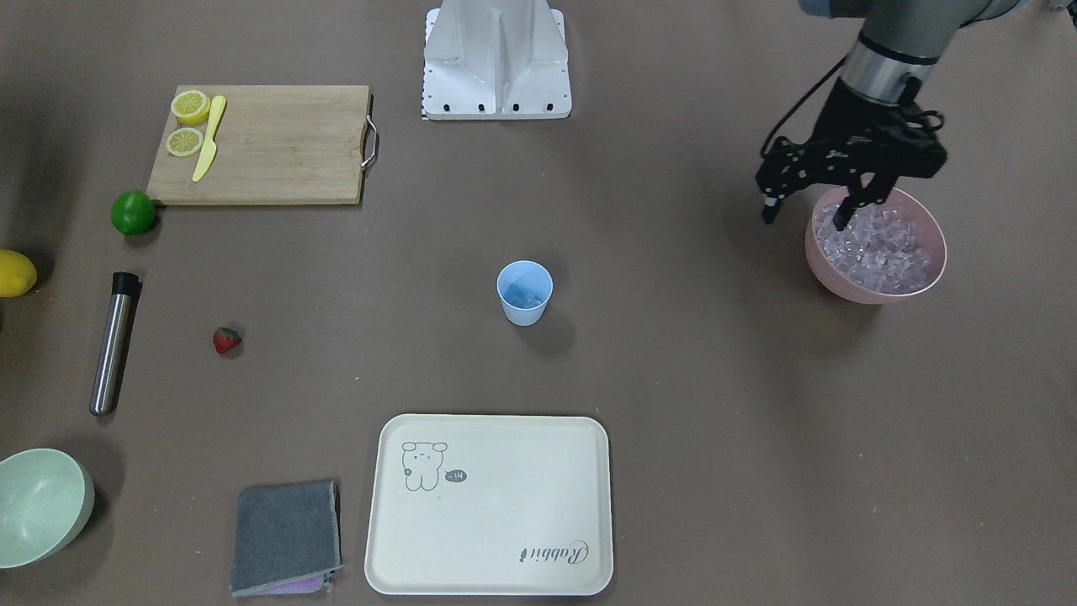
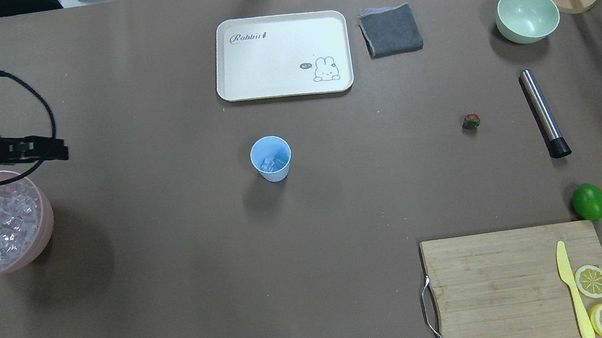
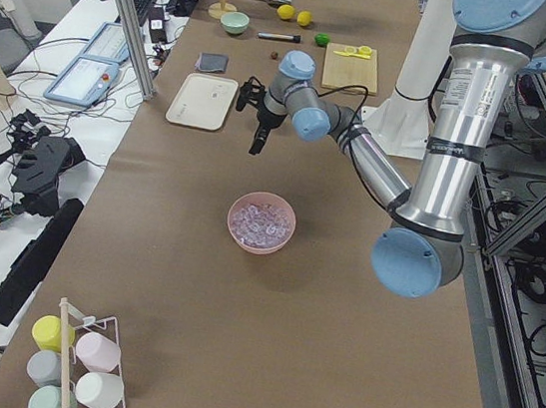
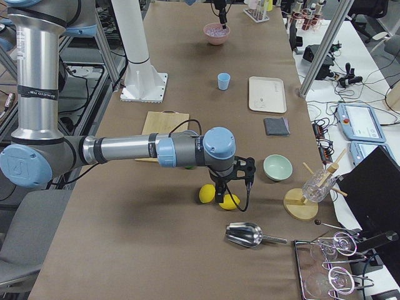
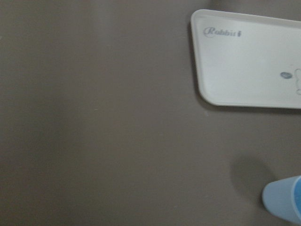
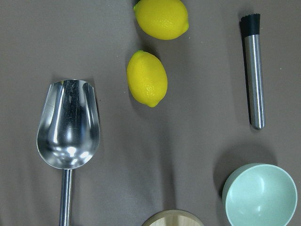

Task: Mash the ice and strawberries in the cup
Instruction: 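Move the left gripper back over the pink ice bowl, then lower the left gripper into the ice cubes in the pink bowl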

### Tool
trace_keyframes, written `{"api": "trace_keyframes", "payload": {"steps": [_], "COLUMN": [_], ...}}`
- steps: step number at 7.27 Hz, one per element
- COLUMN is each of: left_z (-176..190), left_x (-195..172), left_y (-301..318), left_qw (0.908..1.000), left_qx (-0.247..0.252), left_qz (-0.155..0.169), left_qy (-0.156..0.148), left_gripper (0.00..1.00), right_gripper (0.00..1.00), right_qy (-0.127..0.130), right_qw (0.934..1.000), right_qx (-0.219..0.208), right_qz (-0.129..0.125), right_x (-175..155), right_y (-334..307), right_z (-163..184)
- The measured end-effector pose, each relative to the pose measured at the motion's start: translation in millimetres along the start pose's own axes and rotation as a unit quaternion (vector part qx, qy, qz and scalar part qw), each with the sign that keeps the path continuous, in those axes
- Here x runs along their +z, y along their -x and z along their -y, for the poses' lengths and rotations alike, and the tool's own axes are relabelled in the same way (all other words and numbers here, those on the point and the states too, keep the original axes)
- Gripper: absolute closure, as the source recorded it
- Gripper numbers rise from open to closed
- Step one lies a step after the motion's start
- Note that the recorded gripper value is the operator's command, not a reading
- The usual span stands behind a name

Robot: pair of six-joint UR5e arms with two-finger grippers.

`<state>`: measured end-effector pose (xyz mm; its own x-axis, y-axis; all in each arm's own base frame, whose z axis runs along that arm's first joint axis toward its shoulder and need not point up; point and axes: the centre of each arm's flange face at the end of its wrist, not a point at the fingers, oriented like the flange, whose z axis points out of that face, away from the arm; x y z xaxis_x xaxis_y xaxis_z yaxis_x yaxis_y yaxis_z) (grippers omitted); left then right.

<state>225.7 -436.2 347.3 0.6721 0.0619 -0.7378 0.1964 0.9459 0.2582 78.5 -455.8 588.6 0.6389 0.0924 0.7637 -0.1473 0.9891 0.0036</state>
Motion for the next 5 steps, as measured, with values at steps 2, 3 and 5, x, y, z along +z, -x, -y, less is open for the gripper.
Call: {"api": "trace_keyframes", "payload": {"steps": [2, 3, 5], "left_z": [-29, -44, -69], "left_x": [7, 13, 30], "left_y": [66, 95, 134], "left_qw": [0.9983, 0.9975, 0.9971], "left_qx": [-0.020, -0.023, -0.033], "left_qz": [0.050, 0.064, 0.069], "left_qy": [0.021, 0.017, 0.004], "left_gripper": [0.04, 0.04, 0.04], "right_gripper": [0.00, 0.00, 0.00], "right_qy": [0.000, 0.001, 0.004], "right_qw": [1.0000, 1.0000, 1.0000], "right_qx": [0.000, -0.001, -0.002], "right_qz": [0.000, 0.000, 0.000], "right_x": [0, 0, 4], "right_y": [0, 1, 3], "right_z": [0, 0, 1]}}
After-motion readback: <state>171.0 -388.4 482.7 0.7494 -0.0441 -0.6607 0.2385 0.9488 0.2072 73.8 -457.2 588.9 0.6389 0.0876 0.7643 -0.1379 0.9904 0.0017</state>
